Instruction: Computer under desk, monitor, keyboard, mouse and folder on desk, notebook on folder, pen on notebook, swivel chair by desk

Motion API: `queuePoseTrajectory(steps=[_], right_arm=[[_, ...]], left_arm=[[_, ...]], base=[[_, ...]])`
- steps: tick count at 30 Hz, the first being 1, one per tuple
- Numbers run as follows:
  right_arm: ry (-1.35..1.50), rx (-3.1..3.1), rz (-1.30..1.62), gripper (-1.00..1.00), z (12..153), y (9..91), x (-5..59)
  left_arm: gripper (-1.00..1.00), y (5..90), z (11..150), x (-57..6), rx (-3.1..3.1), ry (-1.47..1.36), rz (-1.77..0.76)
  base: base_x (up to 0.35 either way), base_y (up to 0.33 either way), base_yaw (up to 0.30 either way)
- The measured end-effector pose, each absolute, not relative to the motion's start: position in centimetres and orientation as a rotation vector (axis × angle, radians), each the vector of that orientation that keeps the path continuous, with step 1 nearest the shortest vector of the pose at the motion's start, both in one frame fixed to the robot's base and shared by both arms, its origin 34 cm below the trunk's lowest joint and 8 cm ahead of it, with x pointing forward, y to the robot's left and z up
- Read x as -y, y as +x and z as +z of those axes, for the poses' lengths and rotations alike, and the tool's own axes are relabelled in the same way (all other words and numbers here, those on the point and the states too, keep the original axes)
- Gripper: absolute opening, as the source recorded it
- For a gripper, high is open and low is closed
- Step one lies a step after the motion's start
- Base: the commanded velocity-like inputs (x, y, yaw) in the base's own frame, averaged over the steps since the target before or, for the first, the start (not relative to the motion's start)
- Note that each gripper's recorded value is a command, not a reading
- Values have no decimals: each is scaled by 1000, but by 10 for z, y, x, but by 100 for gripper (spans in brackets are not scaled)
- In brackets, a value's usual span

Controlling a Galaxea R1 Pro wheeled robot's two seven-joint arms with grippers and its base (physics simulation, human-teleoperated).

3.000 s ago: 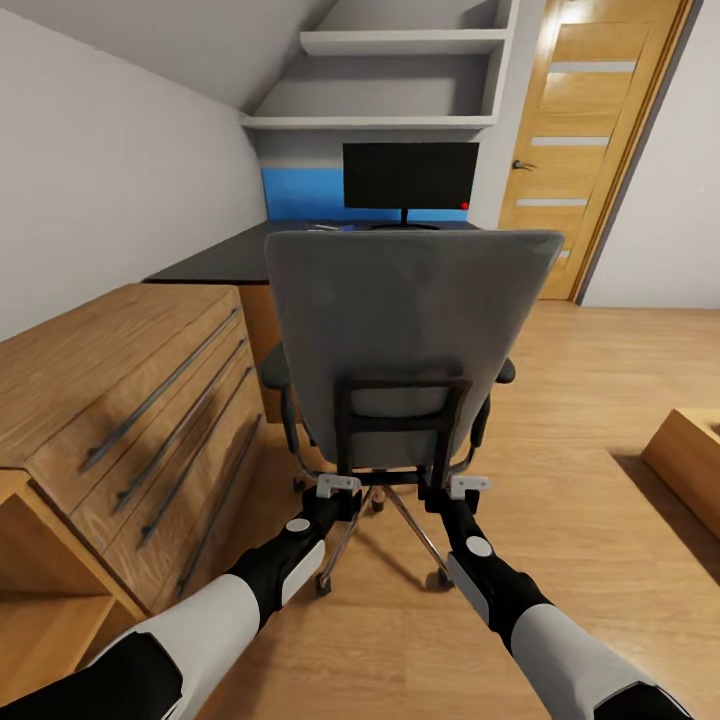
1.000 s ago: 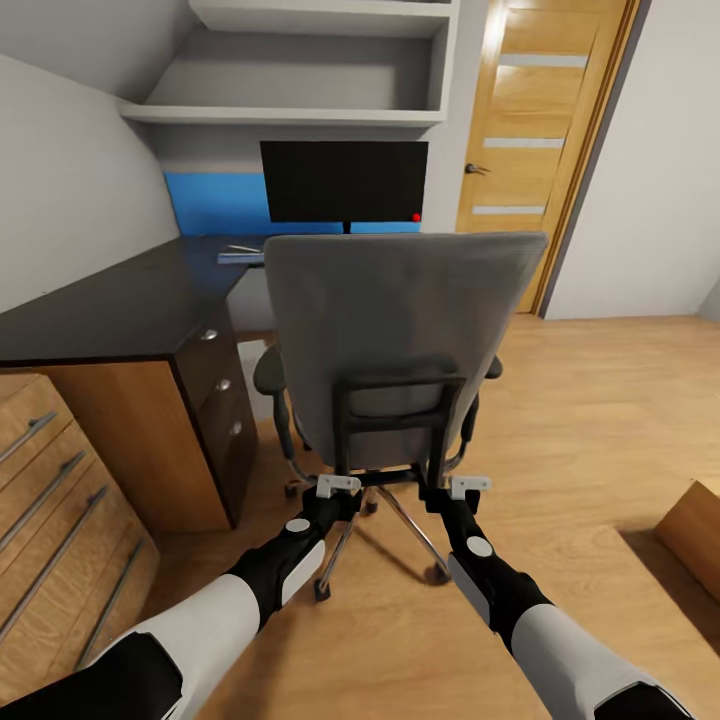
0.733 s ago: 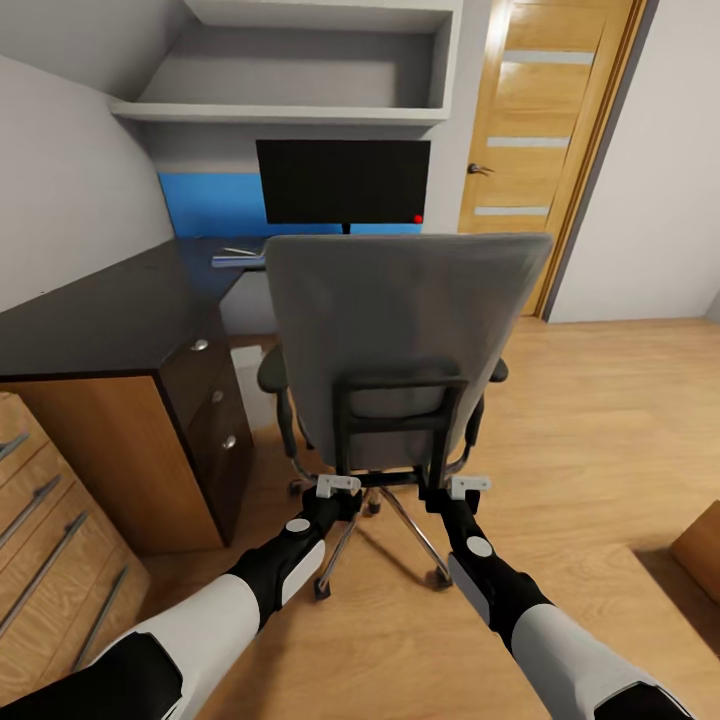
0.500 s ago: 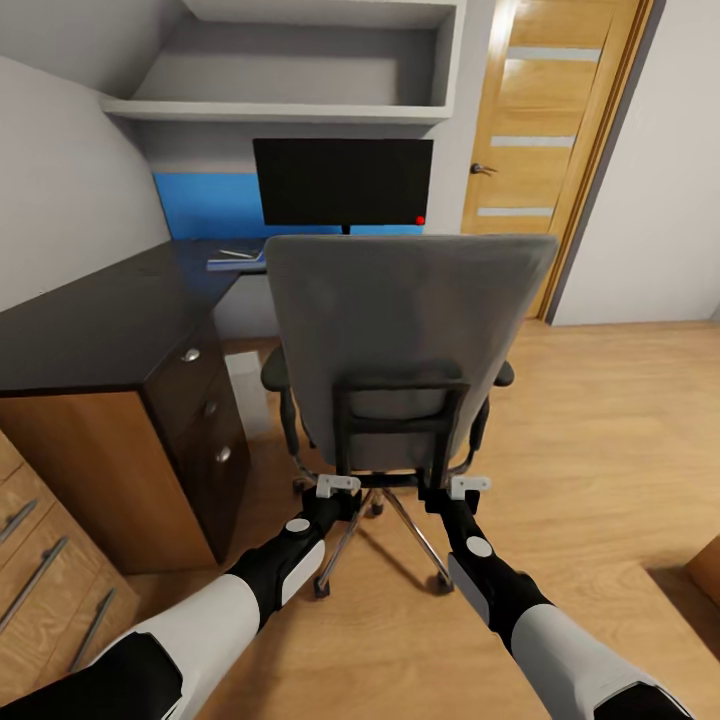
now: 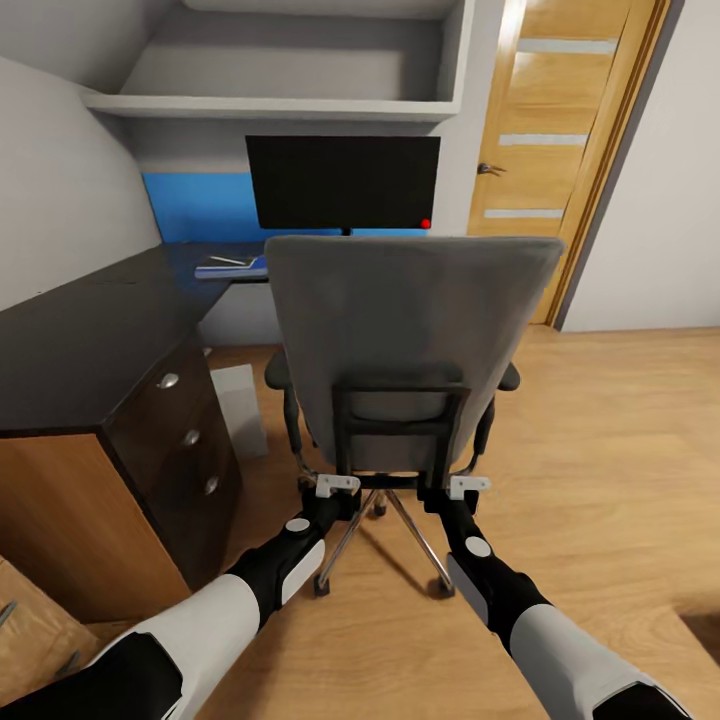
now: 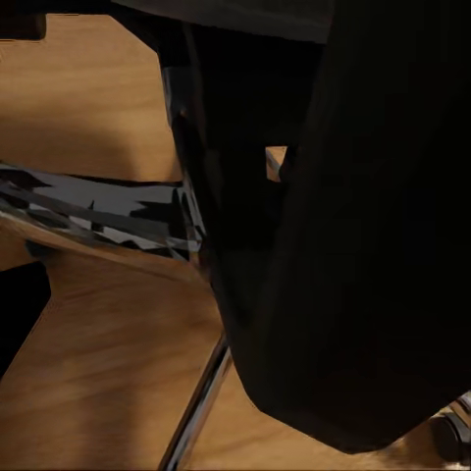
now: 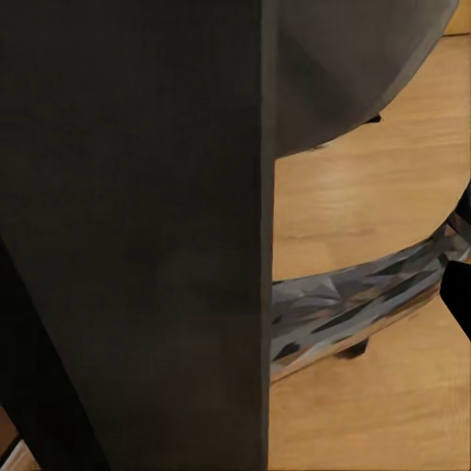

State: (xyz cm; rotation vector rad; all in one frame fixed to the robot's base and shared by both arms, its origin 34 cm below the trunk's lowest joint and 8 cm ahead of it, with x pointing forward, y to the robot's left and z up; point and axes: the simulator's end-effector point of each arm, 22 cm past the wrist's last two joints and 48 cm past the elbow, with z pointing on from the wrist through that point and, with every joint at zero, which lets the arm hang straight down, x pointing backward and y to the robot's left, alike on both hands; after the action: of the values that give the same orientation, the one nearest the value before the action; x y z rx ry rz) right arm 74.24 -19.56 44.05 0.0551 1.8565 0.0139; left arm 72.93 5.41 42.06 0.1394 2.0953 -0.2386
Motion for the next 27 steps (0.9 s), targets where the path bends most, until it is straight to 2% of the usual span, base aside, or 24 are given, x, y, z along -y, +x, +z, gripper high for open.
queuePoseTrajectory(steps=[4, 16, 27], right_arm=[[52, -1857, 14, 100, 440, 742, 194], [45, -1857, 15, 100, 441, 742, 192], [49, -1857, 16, 100, 441, 742, 193]], left_arm=[[100, 729, 420, -54, -2098, 130, -244], [100, 729, 420, -54, -2102, 115, -252], [100, 729, 420, -54, -2101, 116, -251]], base=[[189, 0, 114], [33, 0, 140], [294, 0, 3]])
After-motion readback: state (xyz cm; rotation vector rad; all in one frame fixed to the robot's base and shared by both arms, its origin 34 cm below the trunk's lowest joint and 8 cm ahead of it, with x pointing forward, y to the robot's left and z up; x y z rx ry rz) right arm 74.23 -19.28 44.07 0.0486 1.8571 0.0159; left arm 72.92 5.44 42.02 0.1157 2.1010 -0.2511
